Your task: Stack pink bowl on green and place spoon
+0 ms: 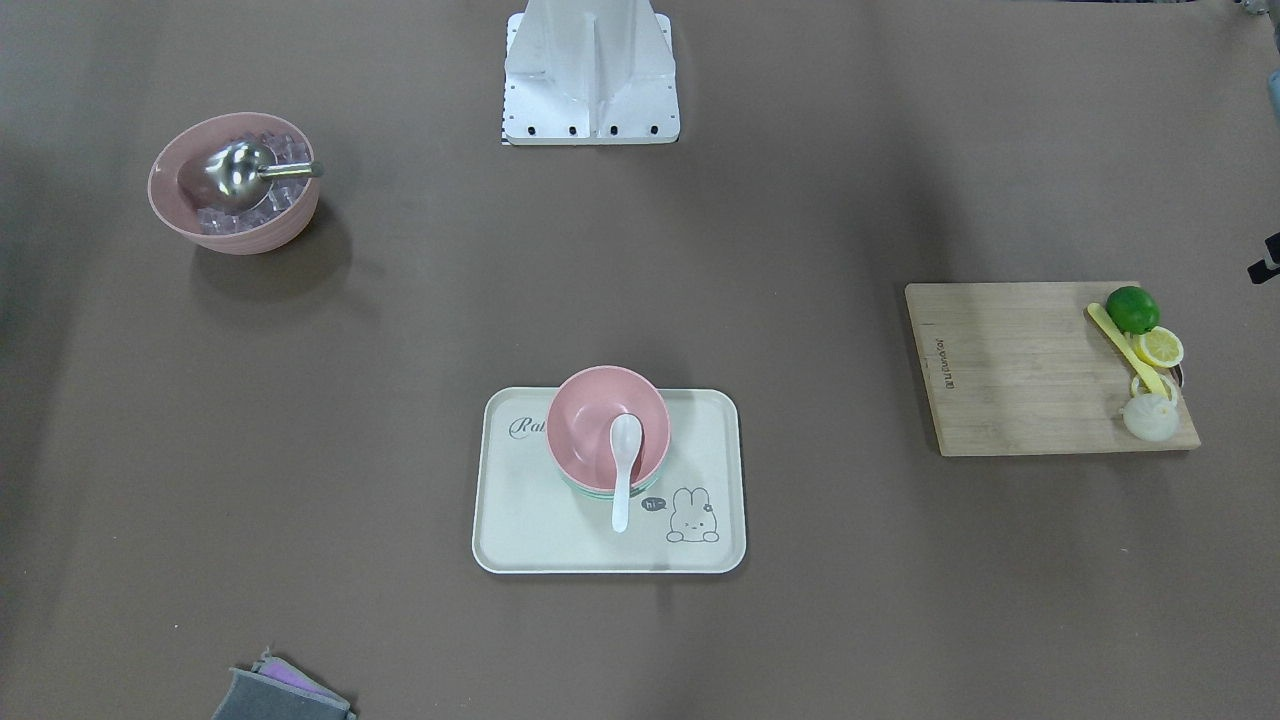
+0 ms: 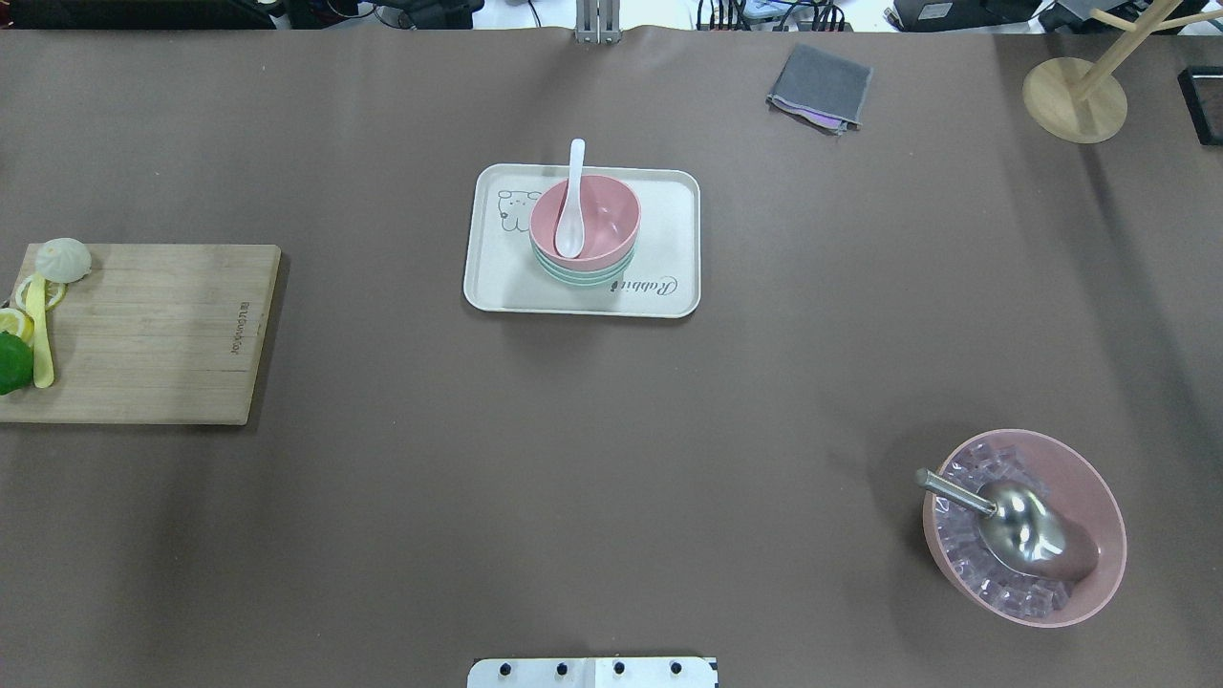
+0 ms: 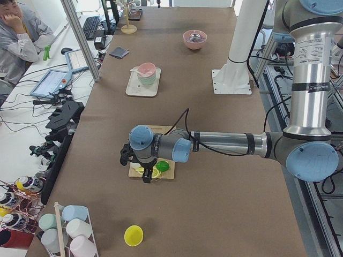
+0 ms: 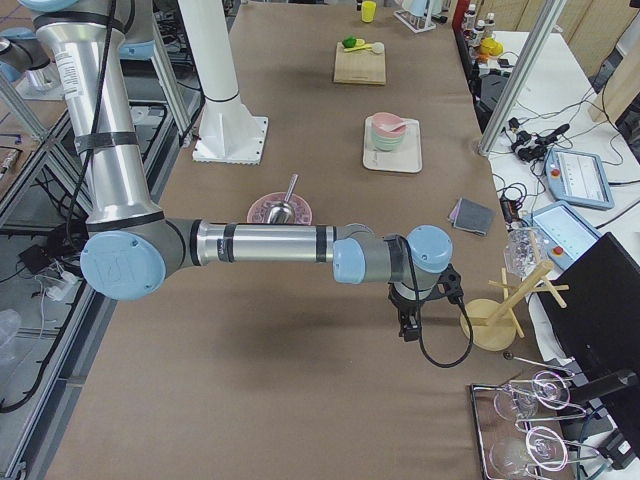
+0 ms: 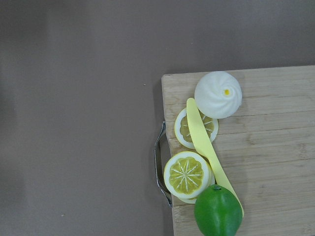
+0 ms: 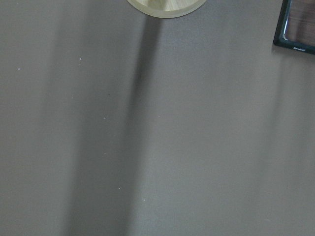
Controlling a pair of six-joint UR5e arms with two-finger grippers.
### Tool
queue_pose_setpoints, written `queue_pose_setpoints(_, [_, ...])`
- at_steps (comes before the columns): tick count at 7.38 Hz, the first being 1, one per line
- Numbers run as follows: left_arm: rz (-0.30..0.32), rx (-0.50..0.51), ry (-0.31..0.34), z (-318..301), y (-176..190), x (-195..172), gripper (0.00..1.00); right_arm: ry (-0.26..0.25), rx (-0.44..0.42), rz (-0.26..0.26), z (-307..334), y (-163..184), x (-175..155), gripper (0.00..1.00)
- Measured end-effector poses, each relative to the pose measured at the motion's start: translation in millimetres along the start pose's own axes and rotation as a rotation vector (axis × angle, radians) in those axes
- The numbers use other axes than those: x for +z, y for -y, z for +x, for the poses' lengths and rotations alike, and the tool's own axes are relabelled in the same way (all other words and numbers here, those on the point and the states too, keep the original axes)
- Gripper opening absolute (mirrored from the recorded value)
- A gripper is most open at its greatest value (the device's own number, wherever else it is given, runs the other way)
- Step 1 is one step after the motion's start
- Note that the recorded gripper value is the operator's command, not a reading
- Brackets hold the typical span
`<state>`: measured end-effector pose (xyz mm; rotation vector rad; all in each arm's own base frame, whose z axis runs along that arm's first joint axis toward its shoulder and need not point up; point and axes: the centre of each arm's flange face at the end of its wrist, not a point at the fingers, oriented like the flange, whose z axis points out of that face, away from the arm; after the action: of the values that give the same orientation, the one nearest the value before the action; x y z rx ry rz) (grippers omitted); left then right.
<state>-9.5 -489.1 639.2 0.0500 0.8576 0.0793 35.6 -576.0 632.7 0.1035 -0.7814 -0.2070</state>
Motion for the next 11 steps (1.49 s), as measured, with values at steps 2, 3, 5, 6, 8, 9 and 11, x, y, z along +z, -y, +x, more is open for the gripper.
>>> queue_pose_setpoints(2, [-0.012,0.017,0.046,-8.7,5.1,-9.9,0.98,0.000,0.001,0.001,-0.5,0.0,-0.4,1.00])
queue_pose_setpoints(3, [-0.023,0.001,0.054,-10.7,8.4,-14.9,0.98,0.001,0.002,0.001,-0.7,-0.1,-0.6,1.00])
queue_pose_setpoints(5, [-0.030,-0.023,0.053,-17.5,4.9,-17.7,0.98,0.001,0.001,0.003,-1.5,0.1,-1.4,1.00])
queue_pose_setpoints(6, [-0.034,-0.030,0.051,-19.3,3.2,-17.4,0.98,0.001,0.001,0.004,-2.0,0.4,-1.9,1.00])
queue_pose_setpoints(8, [-0.023,-0.056,0.004,-24.7,-3.2,-24.2,0.98,0.000,0.000,0.004,-1.5,1.0,-1.4,1.00])
queue_pose_setpoints(9, [-0.001,-0.080,-0.016,-34.0,-8.7,-35.0,0.98,-0.001,0.000,0.004,-0.9,1.0,-0.7,1.00])
queue_pose_setpoints(11, [0.043,-0.098,-0.023,-42.0,-18.9,-56.5,0.98,0.001,0.000,0.004,0.0,-2.7,0.0,1.00])
